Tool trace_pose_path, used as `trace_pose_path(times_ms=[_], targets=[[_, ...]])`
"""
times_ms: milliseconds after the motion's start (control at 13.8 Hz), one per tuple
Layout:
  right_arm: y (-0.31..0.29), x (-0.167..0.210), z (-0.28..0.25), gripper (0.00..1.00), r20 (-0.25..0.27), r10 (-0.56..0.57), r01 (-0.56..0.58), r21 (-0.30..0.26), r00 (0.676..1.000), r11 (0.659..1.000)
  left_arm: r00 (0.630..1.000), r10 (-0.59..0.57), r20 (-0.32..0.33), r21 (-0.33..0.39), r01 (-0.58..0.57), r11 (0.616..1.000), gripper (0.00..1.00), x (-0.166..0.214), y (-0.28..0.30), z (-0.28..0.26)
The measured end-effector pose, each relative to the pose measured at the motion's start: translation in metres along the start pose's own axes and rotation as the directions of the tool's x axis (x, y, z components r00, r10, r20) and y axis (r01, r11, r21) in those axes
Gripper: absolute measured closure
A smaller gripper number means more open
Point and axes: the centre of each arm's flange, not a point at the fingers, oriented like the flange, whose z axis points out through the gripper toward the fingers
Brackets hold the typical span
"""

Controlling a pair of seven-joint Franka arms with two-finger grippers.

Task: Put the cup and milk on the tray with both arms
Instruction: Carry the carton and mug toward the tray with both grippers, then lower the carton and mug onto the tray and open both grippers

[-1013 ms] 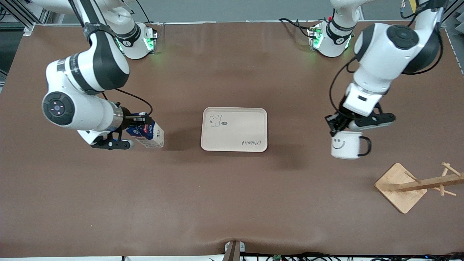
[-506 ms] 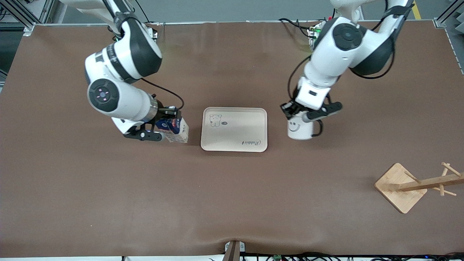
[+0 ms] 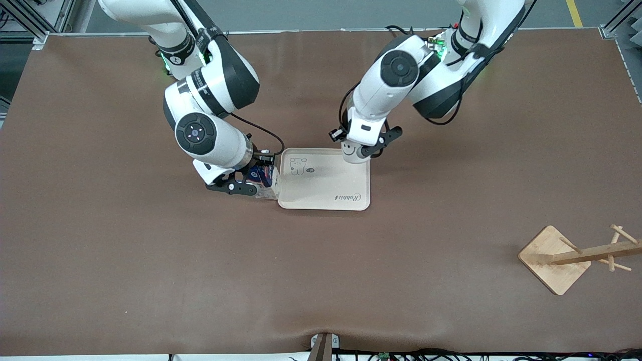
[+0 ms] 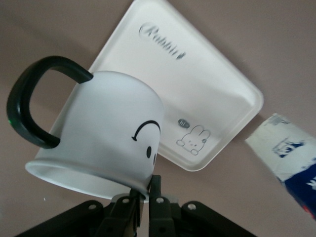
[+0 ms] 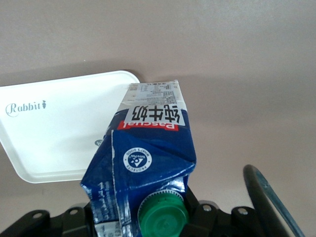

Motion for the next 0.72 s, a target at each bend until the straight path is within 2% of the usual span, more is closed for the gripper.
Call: trace_pose_path(times_ms=[362, 723], targets=[[-0.010, -0.004, 0.010, 0.43, 0.009, -0.007, 0.007, -0.010, 1.000, 1.000, 0.983, -0.121, 0.137, 0.058, 0.114, 0.992, 0.92, 0.035, 0.004, 0.055], [-0.030, -0.016, 0.028, 0.43, 0.016, -0.011, 0.012, -0.026, 1.000, 1.000, 0.951, -0.215, 0.222, 0.095, 0.199, 0.975, 0.92, 0.067, 0.006, 0.099]])
